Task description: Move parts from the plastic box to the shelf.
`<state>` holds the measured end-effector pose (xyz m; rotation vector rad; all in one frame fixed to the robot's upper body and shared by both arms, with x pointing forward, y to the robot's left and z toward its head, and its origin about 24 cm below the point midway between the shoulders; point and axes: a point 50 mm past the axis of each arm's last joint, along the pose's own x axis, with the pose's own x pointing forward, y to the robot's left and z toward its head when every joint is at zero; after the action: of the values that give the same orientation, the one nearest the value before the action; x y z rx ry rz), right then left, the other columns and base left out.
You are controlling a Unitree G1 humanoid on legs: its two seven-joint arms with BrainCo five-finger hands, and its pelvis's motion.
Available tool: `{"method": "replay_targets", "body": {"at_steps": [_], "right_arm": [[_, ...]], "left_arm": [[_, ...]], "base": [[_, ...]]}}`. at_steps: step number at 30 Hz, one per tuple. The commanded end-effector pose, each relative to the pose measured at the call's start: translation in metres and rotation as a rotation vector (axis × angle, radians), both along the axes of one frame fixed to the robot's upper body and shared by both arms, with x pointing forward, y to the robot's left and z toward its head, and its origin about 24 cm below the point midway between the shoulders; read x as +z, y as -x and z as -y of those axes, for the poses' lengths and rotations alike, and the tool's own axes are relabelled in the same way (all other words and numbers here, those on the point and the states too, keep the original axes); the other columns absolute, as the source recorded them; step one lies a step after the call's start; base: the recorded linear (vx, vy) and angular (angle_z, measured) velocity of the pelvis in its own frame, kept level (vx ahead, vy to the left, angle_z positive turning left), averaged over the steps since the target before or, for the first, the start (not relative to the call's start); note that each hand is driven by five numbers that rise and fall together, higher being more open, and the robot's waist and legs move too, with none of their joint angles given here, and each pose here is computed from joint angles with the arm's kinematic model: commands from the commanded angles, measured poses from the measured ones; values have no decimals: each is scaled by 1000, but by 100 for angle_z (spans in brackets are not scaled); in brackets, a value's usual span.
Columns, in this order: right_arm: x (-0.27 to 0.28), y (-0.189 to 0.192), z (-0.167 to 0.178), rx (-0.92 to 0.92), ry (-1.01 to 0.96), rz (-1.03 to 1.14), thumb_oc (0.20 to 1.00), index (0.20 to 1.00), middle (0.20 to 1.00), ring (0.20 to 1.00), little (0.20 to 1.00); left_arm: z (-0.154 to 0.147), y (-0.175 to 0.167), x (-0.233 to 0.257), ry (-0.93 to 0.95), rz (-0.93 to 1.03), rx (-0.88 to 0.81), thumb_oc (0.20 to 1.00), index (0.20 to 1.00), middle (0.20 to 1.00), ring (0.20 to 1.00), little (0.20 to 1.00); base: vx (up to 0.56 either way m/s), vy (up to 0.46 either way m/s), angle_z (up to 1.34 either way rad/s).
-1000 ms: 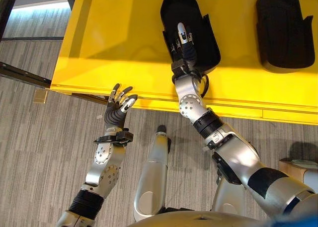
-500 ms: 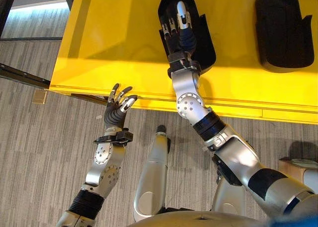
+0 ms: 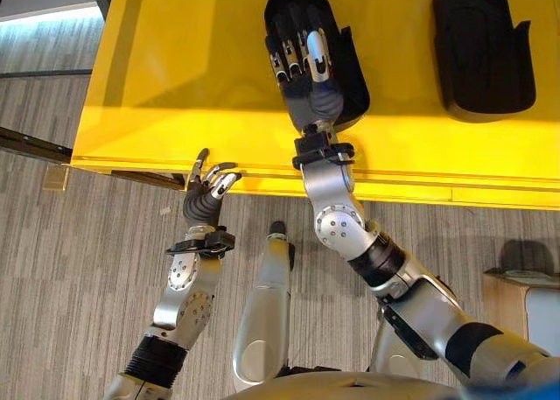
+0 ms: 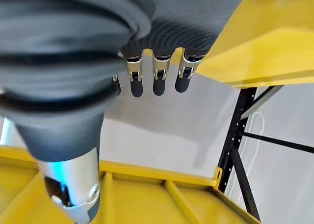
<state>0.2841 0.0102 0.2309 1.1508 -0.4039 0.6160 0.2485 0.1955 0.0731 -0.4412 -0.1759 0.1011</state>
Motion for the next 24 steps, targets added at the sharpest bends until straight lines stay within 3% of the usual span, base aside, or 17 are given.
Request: {"method": "replay_targets", "body": {"at_steps": [1, 8, 12, 24], "right_arm": [[26, 18, -6, 40, 7, 206, 1000, 1000, 1000, 1000, 1000], [12, 28, 32, -3, 119, 328, 1000, 1000, 1000, 1000, 1000], [3, 32, 66, -133, 224, 398, 1000, 1000, 1000, 1000, 1000], [-46, 42, 150, -442, 568, 323, 1000, 1000, 1000, 1000, 1000]], "left_arm": [[-2, -4, 7, -78, 26, -18, 1000, 1000, 1000, 1000, 1000], [-6, 1, -4, -106, -16, -33, 1000, 1000, 1000, 1000, 1000], [-9, 5, -11, -120, -34, -45, 1000, 1000, 1000, 1000, 1000], [-18, 20, -16, -153, -23, -75, 1000, 1000, 1000, 1000, 1000]], "base": [[-41, -36, -6], [-19, -13, -5], [-10, -7, -2], [16, -25, -5]]}}
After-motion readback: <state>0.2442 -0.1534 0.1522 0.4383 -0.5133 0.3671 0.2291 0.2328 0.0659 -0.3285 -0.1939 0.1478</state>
